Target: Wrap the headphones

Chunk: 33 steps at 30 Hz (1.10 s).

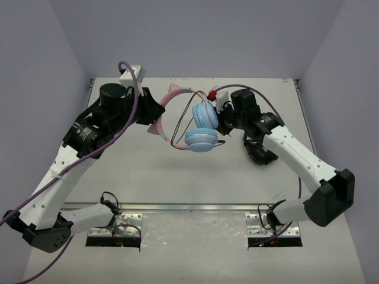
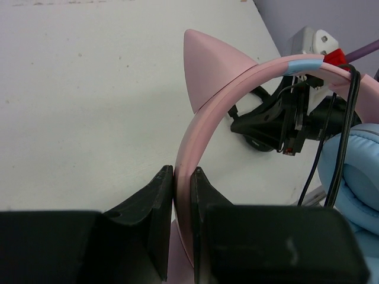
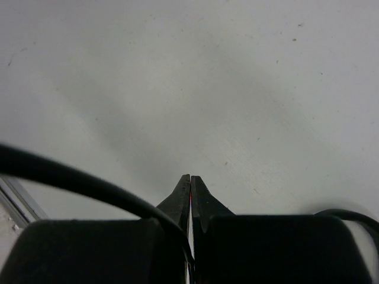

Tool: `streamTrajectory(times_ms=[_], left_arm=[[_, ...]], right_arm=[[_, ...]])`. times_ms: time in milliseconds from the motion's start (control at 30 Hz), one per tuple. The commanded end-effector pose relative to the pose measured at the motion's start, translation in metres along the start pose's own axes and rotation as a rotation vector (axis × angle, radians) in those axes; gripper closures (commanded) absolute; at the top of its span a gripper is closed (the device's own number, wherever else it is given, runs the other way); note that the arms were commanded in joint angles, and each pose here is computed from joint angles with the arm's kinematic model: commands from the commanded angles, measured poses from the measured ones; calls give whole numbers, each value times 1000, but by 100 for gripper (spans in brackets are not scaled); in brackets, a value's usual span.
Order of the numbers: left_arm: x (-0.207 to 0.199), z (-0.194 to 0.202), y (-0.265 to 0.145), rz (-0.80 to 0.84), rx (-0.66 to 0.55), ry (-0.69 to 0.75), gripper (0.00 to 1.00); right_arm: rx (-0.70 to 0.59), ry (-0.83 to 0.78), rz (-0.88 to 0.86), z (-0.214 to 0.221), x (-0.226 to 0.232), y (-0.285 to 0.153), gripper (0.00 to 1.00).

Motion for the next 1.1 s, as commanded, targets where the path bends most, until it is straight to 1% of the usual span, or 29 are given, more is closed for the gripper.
streamTrajectory(times_ms=[0, 67, 100, 133, 200, 233, 267, 300, 367, 500, 533, 600, 633, 733, 767, 1000, 1067], left_arm=[[-31, -34, -13, 126, -144, -96, 100], [-38, -39, -17, 163, -166, -133, 100], [-41, -42, -21, 181, -179, -149, 100], [-43, -44, -24, 192, -194, -165, 99], [-48, -51, -30, 202, -226, -213, 100], [-46, -56, -32, 176, -261, -235, 100], [-46, -58, -33, 162, -268, -269, 100], [-47, -63, -37, 158, -292, -285, 99], [-44, -67, -34, 113, -315, -331, 100], [-41, -76, -31, 47, -355, -415, 100], [-38, -77, -30, 23, -375, -438, 100], [-38, -78, -28, 20, -393, -485, 100], [-37, -79, -26, 13, -410, -519, 100], [-37, -83, -22, 15, -443, -576, 99], [-38, -85, -22, 20, -453, -588, 100], [-43, -99, -13, 13, -497, -613, 100], [-44, -102, -13, 15, -512, -610, 100]], right_arm=[[-120, 40, 6, -16, 0, -9, 99], [-185, 63, -35, -24, 6, -9, 99], [-202, 108, -66, -24, 11, -8, 99], [-255, 120, -98, -32, 14, -7, 99], [-283, 200, -147, -34, 20, -2, 99], [-316, 218, -165, -41, 21, 0, 99], [-328, 239, -202, -43, 24, 1, 99], [-322, 292, -232, -45, 27, 8, 99], [-341, 324, -273, -54, 35, 13, 99], [-368, 354, -314, -68, 49, 19, 99], [-410, 352, -316, -76, 49, 18, 99], [-439, 375, -350, -82, 60, 16, 99], [-475, 375, -361, -88, 62, 14, 98], [-505, 421, -411, -97, 75, 11, 98], [-512, 422, -426, -101, 79, 9, 95], [-557, 454, -464, -110, 90, -2, 95], [-579, 440, -503, -113, 93, -7, 94]])
Point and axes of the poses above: each gripper's point midway between its finger pads, its own y axis out along the fingers, its own x axis along the line the jaws close on, z = x × y, the point moved 7 cm from there along -y, back along the fingers, and after that the axes turned 12 degrees about -y, right-handed, at the moved point
